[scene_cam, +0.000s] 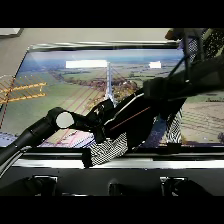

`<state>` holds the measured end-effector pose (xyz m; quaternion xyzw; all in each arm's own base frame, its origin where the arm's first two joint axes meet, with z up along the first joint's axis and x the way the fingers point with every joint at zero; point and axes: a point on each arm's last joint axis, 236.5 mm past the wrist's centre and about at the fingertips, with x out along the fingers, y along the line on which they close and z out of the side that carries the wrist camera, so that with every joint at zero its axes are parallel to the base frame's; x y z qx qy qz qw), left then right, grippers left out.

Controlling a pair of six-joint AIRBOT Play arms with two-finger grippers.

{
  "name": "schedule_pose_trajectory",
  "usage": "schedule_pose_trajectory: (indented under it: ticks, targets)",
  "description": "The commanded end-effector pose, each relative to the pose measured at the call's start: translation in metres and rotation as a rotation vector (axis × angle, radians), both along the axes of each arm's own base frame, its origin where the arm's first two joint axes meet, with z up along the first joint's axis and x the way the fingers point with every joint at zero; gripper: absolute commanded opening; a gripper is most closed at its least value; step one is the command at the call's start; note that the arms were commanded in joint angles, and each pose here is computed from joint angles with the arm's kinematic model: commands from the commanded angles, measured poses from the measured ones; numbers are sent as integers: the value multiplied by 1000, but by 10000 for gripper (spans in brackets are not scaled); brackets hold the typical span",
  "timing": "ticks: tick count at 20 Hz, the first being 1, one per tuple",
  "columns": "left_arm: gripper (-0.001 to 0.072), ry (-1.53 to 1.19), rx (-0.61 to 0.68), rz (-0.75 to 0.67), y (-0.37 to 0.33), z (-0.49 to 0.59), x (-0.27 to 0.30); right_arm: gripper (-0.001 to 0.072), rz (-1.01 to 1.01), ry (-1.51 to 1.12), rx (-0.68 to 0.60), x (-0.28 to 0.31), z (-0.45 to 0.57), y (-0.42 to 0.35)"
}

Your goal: Fold the clothes and pants, and hang the long-sleeved shirts on hangers.

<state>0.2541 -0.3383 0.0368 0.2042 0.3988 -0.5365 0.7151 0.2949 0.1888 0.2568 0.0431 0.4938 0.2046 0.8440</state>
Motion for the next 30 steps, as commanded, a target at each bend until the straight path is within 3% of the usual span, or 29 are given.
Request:
schedule_pose_trajectory:
  ticks: [1, 6, 10, 17, 23, 30]
  targets:
    - [37, -10, -6, 3, -2, 5, 3, 35, 58, 26, 92, 2, 0, 30]
    - [37, 10, 11, 22, 2, 2, 2, 35, 100, 44, 138, -15, 15, 38]
    - [37, 44, 96, 25, 19, -9, -5, 35, 25, -101, 77, -11, 58, 4]
    - [36, 29, 254, 34, 51, 1, 0, 35, 19, -79, 22, -18, 54, -9]
    - [37, -24, 226, 37, 43, 23, 14, 35, 111, -74, 76, 3, 45, 26]
    - [37, -39, 210, 45, 40, 25, 18, 36, 165, -37, 33, 4, 29, 30]
